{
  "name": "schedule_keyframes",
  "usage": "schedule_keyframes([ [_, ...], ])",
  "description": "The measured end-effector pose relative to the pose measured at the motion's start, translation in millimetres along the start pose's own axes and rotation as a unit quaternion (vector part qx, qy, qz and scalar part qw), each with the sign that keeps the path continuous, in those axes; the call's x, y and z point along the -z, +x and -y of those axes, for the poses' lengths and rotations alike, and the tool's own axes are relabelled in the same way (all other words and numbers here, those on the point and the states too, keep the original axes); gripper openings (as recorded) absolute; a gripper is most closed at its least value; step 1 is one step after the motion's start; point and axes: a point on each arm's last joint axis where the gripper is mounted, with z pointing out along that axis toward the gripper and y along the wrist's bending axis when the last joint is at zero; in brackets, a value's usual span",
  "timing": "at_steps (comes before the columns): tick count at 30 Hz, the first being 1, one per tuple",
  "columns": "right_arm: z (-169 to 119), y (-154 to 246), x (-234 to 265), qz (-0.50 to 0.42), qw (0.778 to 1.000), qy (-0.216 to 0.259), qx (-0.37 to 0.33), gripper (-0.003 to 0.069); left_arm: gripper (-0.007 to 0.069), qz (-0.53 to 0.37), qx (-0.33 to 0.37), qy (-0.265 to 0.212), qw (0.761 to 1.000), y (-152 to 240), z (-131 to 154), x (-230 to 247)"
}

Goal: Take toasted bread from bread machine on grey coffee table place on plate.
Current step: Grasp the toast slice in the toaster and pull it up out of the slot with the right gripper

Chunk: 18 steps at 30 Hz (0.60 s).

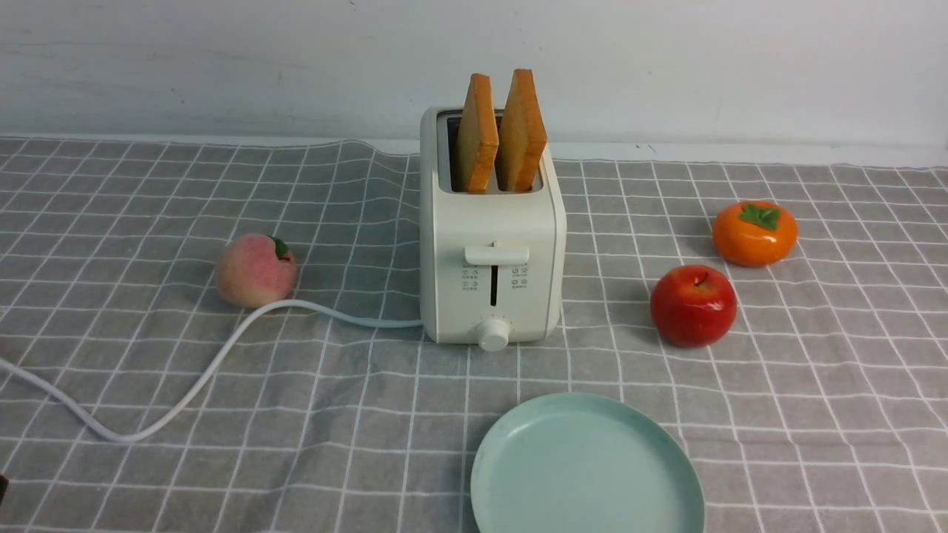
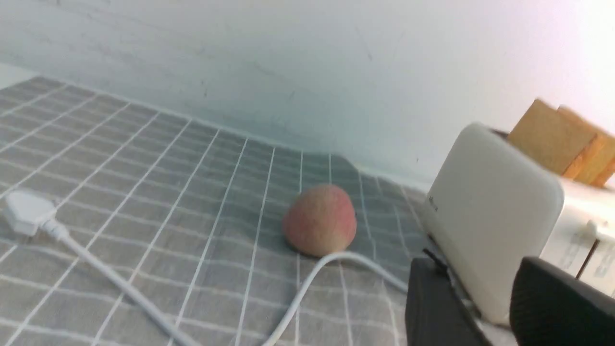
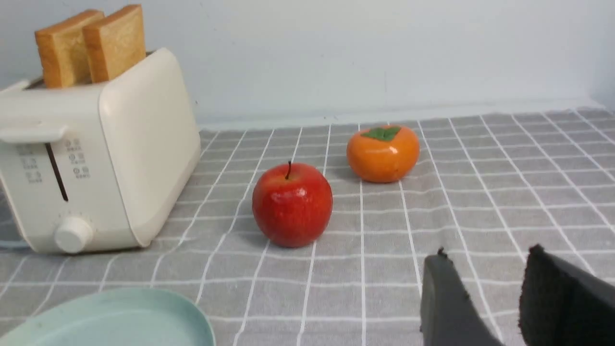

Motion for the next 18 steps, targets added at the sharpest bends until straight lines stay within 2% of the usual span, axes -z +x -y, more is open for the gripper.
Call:
schedule_keyframes([
  [3,1.0,-8.7,0.4,0.048,0.999,0.005,-0.001,0.0239,0.0238,0.069,0.036,0.028,0.997,-13.5,3.5,1.1],
  [4,1.1,-9.4,0.5,0.052,0.999,0.006,-0.001,0.0239,0.0238,0.074,0.042,0.022,0.996,-13.5,3.4,1.1],
  [8,3.0,-23.5,3.1,0.131,0.991,0.015,-0.014,0.0239,0.0238,0.164,0.079,0.051,0.982,-30.0,6.7,5.3],
  [11,2.9,-35.1,5.8,0.155,0.987,0.013,-0.042,0.0239,0.0238,0.173,0.087,0.057,0.979,-39.9,10.8,6.6],
  [18,-5.1,-124.8,11.2,0.209,0.976,-0.001,-0.056,0.0239,0.0238,0.182,0.081,0.076,0.977,-119.1,47.0,4.0],
])
